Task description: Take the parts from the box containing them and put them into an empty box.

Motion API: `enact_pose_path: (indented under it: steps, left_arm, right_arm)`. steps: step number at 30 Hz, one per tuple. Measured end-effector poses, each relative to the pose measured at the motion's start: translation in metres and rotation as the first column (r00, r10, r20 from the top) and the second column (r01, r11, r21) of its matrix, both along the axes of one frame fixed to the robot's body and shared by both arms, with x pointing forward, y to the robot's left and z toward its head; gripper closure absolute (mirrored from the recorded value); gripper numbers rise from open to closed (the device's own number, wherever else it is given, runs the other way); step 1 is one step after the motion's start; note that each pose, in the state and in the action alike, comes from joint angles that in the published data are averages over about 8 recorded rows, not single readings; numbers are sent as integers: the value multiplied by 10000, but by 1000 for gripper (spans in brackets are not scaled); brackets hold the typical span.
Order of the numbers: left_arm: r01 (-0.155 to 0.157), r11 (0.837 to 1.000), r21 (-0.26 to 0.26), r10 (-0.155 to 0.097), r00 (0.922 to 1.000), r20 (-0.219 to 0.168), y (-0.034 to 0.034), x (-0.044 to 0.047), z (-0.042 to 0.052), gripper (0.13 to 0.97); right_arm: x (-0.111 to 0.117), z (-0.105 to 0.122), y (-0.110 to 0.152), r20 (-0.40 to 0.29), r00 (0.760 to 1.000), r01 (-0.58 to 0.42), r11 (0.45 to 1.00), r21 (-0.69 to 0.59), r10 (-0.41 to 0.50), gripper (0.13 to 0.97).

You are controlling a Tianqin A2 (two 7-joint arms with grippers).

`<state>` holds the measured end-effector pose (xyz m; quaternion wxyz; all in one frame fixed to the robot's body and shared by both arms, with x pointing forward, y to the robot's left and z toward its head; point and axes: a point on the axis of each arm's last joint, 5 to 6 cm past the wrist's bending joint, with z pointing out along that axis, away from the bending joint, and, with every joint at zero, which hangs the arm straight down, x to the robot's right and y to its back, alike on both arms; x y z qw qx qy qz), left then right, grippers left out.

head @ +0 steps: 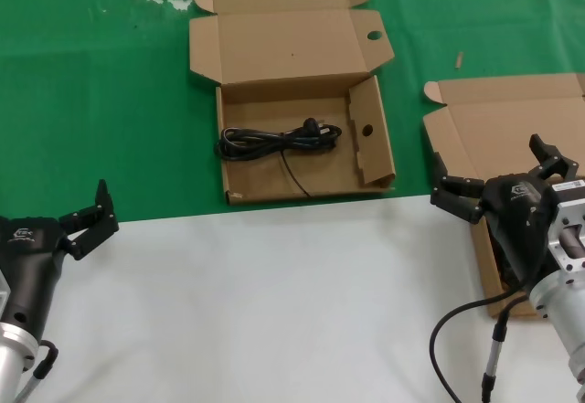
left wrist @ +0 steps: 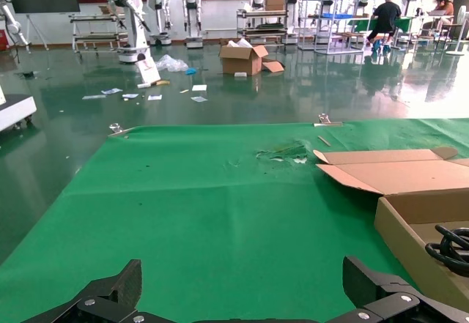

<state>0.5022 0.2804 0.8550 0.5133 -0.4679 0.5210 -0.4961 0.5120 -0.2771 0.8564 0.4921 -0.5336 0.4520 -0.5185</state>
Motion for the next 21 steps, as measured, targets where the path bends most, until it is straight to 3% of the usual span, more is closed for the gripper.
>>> enact_pose_path:
  steps: [21]
  left_arm:
    - [0, 10000, 0, 0, 10000, 0, 0, 0, 0, 132]
  right_arm:
    - [0, 0, 0, 0, 10000, 0, 10000, 0, 0, 130]
